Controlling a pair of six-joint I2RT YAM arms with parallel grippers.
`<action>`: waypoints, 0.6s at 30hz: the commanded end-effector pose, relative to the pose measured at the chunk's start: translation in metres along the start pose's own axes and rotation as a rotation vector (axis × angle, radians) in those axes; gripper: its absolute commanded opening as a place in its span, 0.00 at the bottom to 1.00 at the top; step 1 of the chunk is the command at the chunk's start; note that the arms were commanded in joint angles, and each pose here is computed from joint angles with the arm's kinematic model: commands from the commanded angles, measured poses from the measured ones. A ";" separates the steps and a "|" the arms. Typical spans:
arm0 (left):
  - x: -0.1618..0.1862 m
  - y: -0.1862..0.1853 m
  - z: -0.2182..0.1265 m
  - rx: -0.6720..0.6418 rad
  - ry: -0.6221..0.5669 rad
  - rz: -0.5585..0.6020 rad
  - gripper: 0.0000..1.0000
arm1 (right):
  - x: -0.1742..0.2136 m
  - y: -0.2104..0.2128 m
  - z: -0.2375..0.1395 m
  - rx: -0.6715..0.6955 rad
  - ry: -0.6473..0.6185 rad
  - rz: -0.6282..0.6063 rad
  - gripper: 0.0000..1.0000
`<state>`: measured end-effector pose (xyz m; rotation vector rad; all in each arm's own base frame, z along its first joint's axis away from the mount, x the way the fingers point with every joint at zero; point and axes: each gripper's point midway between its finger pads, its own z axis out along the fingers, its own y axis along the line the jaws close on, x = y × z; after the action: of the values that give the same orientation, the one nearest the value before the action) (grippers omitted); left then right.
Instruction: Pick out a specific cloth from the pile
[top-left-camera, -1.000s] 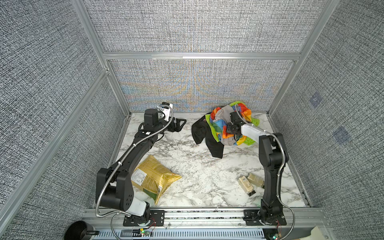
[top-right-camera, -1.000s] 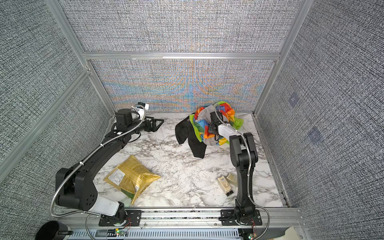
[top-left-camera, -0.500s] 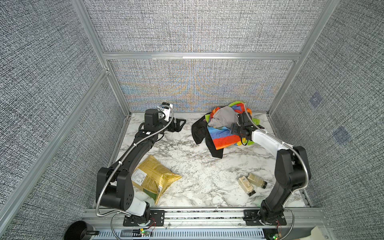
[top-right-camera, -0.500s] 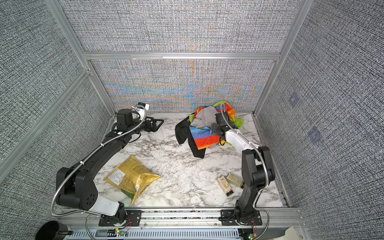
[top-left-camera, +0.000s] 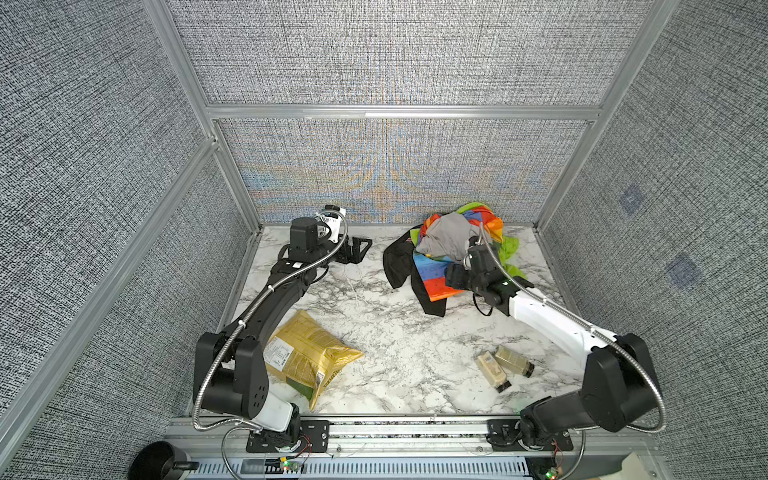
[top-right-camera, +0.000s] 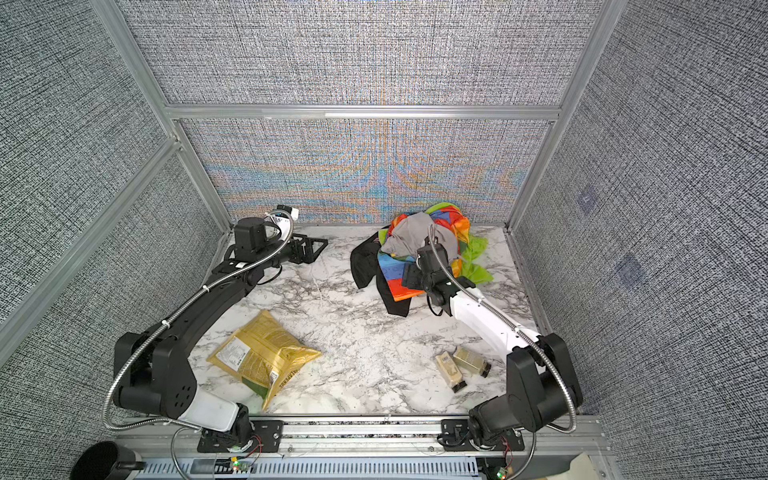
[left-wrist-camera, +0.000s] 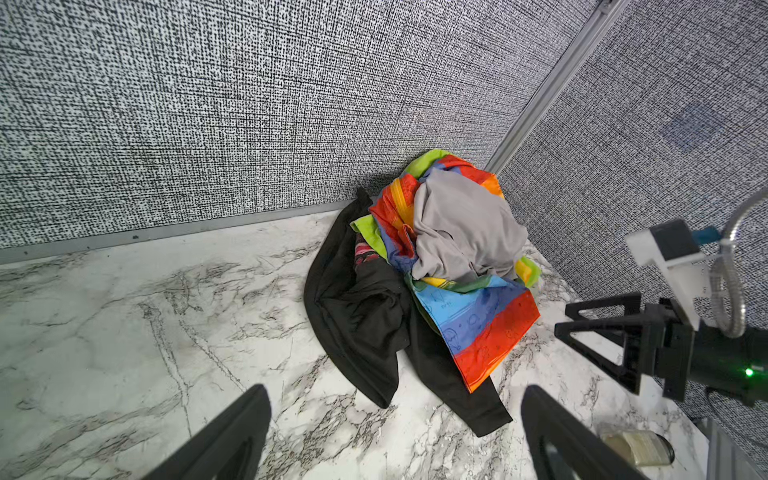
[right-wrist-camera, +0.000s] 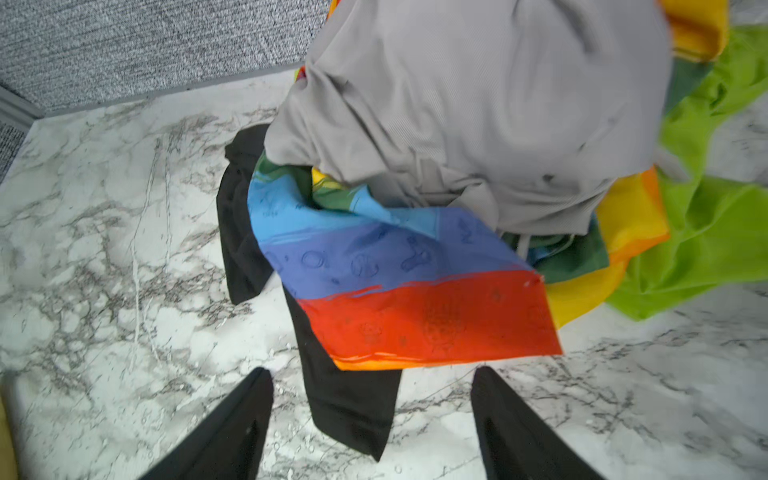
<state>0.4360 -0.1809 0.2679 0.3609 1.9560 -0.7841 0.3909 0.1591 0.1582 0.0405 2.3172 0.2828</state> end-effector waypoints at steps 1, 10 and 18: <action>-0.007 -0.003 0.000 0.014 -0.022 0.026 0.97 | 0.008 0.020 0.006 -0.062 0.007 0.009 0.73; -0.007 -0.003 -0.001 0.010 -0.022 0.023 0.97 | 0.029 0.091 0.055 -0.214 0.139 -0.064 0.52; -0.007 -0.004 0.000 0.017 -0.019 0.020 0.97 | 0.047 0.140 0.092 -0.279 0.214 -0.063 0.51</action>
<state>0.4358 -0.1814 0.2674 0.3628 1.9571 -0.7871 0.4128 0.3088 0.0987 -0.2309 2.4525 0.5562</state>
